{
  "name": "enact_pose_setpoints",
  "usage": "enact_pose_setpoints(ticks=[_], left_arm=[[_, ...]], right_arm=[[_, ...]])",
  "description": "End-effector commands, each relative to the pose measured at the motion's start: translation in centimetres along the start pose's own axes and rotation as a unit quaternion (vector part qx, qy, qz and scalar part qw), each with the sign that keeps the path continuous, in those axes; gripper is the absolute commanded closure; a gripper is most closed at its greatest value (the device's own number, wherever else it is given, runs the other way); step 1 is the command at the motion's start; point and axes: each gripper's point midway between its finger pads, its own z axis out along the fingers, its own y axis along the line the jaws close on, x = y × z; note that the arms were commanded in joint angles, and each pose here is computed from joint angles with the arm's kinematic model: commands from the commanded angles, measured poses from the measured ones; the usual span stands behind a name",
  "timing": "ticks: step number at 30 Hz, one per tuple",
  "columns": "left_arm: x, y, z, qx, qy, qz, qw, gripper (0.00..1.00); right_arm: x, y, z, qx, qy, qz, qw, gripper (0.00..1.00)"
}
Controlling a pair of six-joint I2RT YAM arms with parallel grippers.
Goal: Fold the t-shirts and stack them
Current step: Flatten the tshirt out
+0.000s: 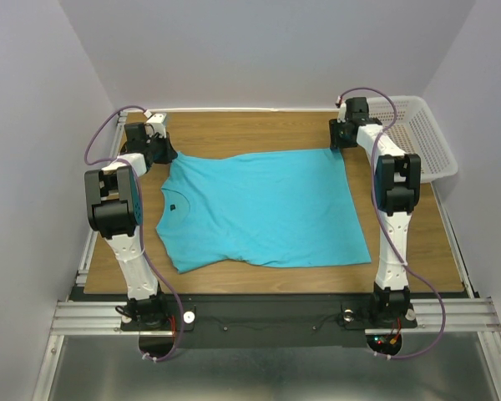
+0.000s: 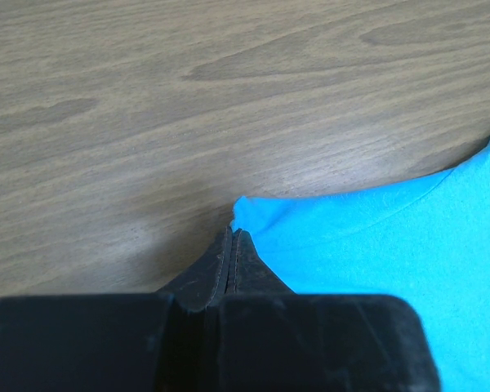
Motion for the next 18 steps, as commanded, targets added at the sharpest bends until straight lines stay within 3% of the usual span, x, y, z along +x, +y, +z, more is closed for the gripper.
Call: enact_pose_setpoints(ticks=[1, 18], left_arm=[[-4.3, -0.4, -1.8, -0.001, -0.050, 0.023, 0.998, 1.00], [-4.4, -0.4, -1.9, -0.001, -0.050, 0.023, 0.998, 1.00]], right_arm=[[-3.1, 0.0, -2.4, 0.000, -0.042, 0.003, 0.999, 0.49], [-3.0, 1.7, -3.3, -0.045, -0.043, 0.010, 0.998, 0.46]])
